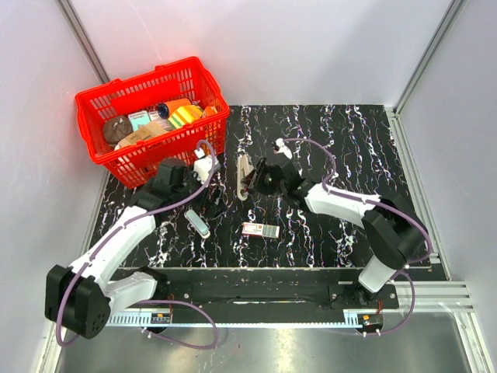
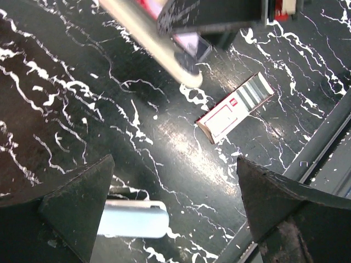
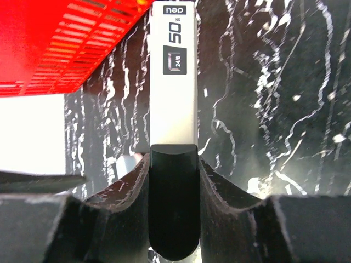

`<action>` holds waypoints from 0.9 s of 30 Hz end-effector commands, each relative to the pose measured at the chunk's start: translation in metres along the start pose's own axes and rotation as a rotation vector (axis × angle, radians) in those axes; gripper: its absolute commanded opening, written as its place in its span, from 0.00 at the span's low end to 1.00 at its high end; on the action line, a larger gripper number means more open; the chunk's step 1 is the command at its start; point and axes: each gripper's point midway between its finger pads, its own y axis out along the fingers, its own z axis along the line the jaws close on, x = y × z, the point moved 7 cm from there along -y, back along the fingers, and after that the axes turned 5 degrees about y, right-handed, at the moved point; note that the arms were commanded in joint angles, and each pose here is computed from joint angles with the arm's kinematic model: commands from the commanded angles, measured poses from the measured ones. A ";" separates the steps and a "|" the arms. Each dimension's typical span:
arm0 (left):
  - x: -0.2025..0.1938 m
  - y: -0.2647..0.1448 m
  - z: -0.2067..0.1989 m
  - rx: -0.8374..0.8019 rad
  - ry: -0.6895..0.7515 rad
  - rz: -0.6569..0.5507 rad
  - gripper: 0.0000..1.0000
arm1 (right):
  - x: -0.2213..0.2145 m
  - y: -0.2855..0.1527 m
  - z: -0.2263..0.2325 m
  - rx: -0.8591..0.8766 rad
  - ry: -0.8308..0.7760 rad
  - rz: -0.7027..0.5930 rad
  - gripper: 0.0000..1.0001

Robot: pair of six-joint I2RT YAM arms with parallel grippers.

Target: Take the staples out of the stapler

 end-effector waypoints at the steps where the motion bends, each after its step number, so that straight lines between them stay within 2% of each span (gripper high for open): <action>1: 0.019 0.018 0.004 0.012 0.127 -0.053 0.99 | 0.013 -0.025 0.048 0.223 0.138 -0.125 0.00; 6: 0.017 0.042 0.002 -0.062 0.128 0.005 0.97 | 0.012 -0.040 0.052 0.264 0.168 -0.127 0.00; 14: 0.028 0.048 -0.007 -0.144 0.124 -0.012 0.93 | 0.011 -0.053 0.063 0.321 0.189 -0.119 0.00; 21: 0.039 0.053 -0.008 -0.147 0.123 -0.014 0.88 | -0.005 -0.053 0.065 0.355 0.218 -0.078 0.00; 24: 0.039 0.055 -0.007 -0.155 0.129 -0.006 0.81 | -0.008 -0.056 0.066 0.371 0.230 -0.073 0.00; 27: 0.036 0.058 -0.006 -0.158 0.147 0.010 0.68 | -0.010 -0.060 0.069 0.388 0.233 -0.063 0.00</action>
